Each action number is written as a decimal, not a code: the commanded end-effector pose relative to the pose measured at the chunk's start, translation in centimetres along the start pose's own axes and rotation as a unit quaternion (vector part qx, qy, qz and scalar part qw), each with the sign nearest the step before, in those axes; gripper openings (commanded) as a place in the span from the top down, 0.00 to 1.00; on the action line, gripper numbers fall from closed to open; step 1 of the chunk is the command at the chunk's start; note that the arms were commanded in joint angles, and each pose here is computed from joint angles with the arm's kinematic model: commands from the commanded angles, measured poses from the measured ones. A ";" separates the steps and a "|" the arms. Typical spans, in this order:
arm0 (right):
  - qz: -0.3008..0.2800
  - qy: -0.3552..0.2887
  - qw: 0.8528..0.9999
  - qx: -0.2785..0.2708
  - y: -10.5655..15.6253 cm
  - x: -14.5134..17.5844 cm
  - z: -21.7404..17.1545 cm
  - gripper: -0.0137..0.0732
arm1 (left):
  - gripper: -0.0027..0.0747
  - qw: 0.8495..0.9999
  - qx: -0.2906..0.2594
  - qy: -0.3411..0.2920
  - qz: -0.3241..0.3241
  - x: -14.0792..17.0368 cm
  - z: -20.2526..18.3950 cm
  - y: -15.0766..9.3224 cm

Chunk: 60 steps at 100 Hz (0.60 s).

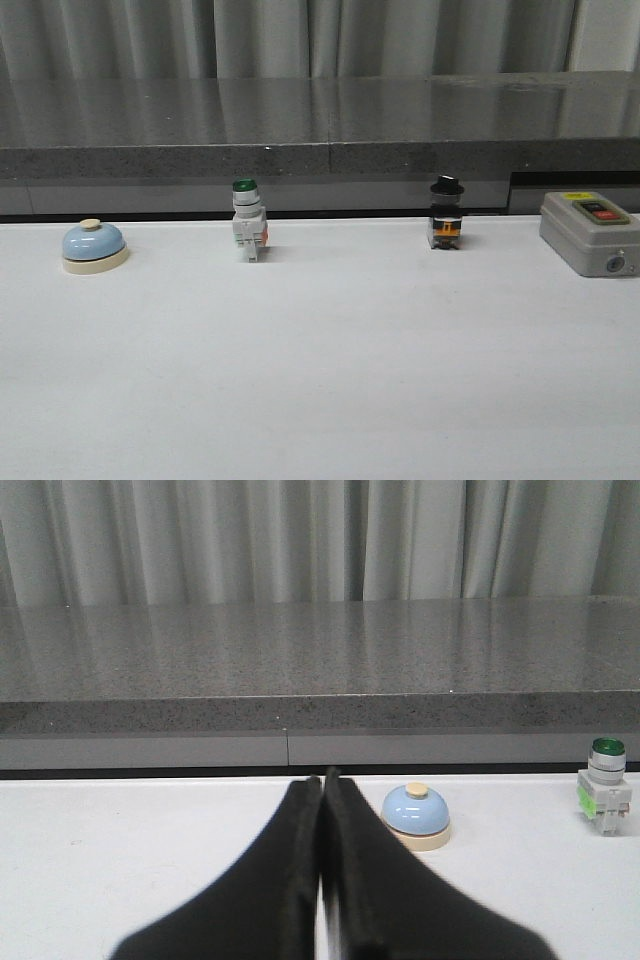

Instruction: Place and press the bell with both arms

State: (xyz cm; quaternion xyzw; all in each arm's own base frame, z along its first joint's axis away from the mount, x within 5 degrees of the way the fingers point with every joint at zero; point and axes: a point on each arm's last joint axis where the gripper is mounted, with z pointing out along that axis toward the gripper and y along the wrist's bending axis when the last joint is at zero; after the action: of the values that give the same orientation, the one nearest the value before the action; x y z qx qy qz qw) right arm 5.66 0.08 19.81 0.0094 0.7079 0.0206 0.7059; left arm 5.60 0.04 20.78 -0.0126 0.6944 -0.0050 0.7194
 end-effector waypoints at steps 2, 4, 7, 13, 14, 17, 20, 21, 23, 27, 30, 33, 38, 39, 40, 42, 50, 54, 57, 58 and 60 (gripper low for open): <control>-0.011 -0.057 0.998 -0.002 0.1 -1.4 -0.2 0.91 | 0.99 0.999 0.001 -0.032 -0.007 0.6 -0.1 0.0; -0.011 -0.057 0.998 -0.002 0.1 -1.4 -0.2 0.91 | 0.99 0.999 0.001 -0.033 -0.007 0.5 -0.1 0.0; -0.011 -0.057 0.998 -0.002 0.1 -1.4 -0.2 0.91 | 0.99 0.999 0.001 -0.033 -0.007 0.5 -0.1 0.0; -0.011 -0.057 0.998 -0.002 0.1 -1.4 -0.2 0.91 | 0.99 0.999 0.000 -0.034 -0.007 0.5 -0.1 0.0; -0.011 -0.057 0.998 -0.002 0.1 -1.4 -0.2 0.91 | 0.99 0.999 0.000 -0.034 -0.007 0.5 -0.1 0.0; -0.011 -0.057 0.998 -0.002 0.1 -1.4 -0.2 0.91 | 0.99 0.999 0.000 -0.034 -0.007 0.5 -0.1 0.0; -0.011 -0.057 0.998 -0.002 0.1 -1.4 -0.2 0.91 | 0.99 0.999 0.000 -0.044 -0.007 0.2 -0.1 0.1; -0.011 -0.057 0.998 -0.002 0.1 -1.4 -0.2 0.91 | 0.99 0.999 0.000 -0.047 -0.007 0.1 -0.1 0.1; -0.011 -0.057 0.998 -0.002 0.1 -1.4 -0.2 0.91 | 0.99 0.999 0.000 -0.052 -0.007 -0.1 -0.2 0.1; -0.011 -0.057 0.998 -0.002 0.1 -1.4 -0.2 0.91 | 0.99 0.998 0.000 -0.061 -0.007 -0.5 -0.2 0.0; -0.011 -0.057 0.998 -0.002 0.1 -1.4 -0.2 0.91 | 0.99 0.998 0.000 -0.065 -0.006 -0.9 -0.3 0.0; -0.011 -0.057 0.998 -0.002 0.1 -1.4 -0.2 0.91 | 0.99 0.997 0.000 -0.072 -0.006 -1.4 -0.3 0.0; -0.011 -0.057 0.998 -0.002 0.1 -1.4 -0.2 0.91 | 0.99 0.997 0.001 -0.071 -0.006 -2.1 -0.4 0.0; -0.011 -0.057 0.998 -0.002 0.1 -1.4 -0.2 0.91 | 0.99 0.998 0.001 -0.070 -0.006 -2.2 -0.4 0.0; -0.011 -0.057 0.998 -0.002 0.1 -1.4 -0.2 0.91 | 0.99 0.997 0.001 -0.071 -0.006 -2.5 -0.4 0.0; -0.011 -0.057 0.998 -0.002 0.1 -1.4 -0.2 0.91 | 0.99 0.998 0.002 -0.069 -0.006 -2.8 -0.4 0.0; -0.011 -0.057 0.998 -0.002 0.1 -1.4 -0.2 0.91 | 0.99 0.998 0.003 -0.066 -0.006 -4.3 -0.3 -0.1; -0.011 -0.057 0.998 -0.002 0.1 -1.4 -0.2 0.91 | 0.99 0.998 0.004 -0.064 -0.010 -5.1 -0.2 -0.1; -0.011 -0.057 0.998 -0.002 0.1 -1.4 -0.2 0.91 | 0.99 0.998 0.005 -0.056 -0.013 -5.6 -0.1 -0.2; -0.011 -0.057 0.998 -0.002 0.1 -1.4 -0.2 0.91 | 0.99 0.998 0.006 -0.054 -0.016 -5.7 -0.1 -0.2; -0.011 -0.057 0.998 -0.002 0.1 -1.4 -0.2 0.91 | 0.99 0.999 0.006 -0.049 -0.018 -6.1 0.1 -0.2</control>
State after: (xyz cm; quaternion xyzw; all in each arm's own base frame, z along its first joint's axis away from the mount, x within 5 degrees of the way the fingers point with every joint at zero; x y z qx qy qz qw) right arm 5.66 0.08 19.81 0.0094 0.7079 0.0206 0.7059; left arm 5.33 0.00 23.94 -0.0129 0.6827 -0.0091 0.7306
